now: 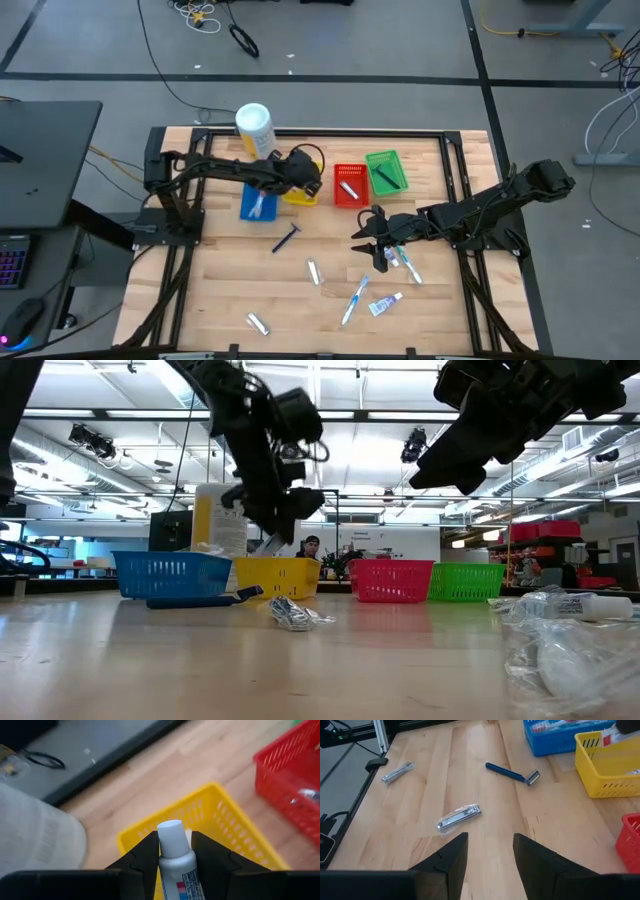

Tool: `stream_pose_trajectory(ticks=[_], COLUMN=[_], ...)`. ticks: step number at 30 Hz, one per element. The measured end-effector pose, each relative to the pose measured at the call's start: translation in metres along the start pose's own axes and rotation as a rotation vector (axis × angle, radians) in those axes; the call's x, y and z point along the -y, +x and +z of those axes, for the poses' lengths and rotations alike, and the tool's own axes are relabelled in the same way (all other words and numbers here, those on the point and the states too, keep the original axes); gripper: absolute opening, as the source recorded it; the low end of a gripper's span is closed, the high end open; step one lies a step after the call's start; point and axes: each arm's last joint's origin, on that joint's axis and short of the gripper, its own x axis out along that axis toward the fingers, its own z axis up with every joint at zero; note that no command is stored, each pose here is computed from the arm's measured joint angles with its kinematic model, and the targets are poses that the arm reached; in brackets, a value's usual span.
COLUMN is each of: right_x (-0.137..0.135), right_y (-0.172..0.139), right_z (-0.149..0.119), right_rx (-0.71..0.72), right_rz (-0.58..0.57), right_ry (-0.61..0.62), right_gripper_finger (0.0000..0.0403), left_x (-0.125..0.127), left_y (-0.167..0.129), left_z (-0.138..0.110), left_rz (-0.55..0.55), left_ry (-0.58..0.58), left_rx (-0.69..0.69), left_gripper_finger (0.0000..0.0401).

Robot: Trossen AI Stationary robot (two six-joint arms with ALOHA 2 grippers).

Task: Pick & Place Travel size toiletries
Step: Put the white toothpaste into the yellow bin, then put the silver nail cutter into the red bin

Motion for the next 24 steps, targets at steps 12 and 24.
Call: stream_pose_trajectory(ticks=[12,24], right_x=[0.0,0.0], right_y=[0.0,0.0], right_z=[0.001,0.002], right_rx=[0.011,0.019], right_rz=[-0.002,0.002], right_ry=[0.026,0.026], right_gripper_finger=[0.0167,0.0167], left_x=[-0.003,0.003], left_y=[0.019,0.011], left_z=[-0.029,-0.022], left_rz=[-0.108,-0.128], left_ry=[0.009,0.077], left_rx=[0.013,0.043], left_gripper_finger=[0.0151,0.0207])
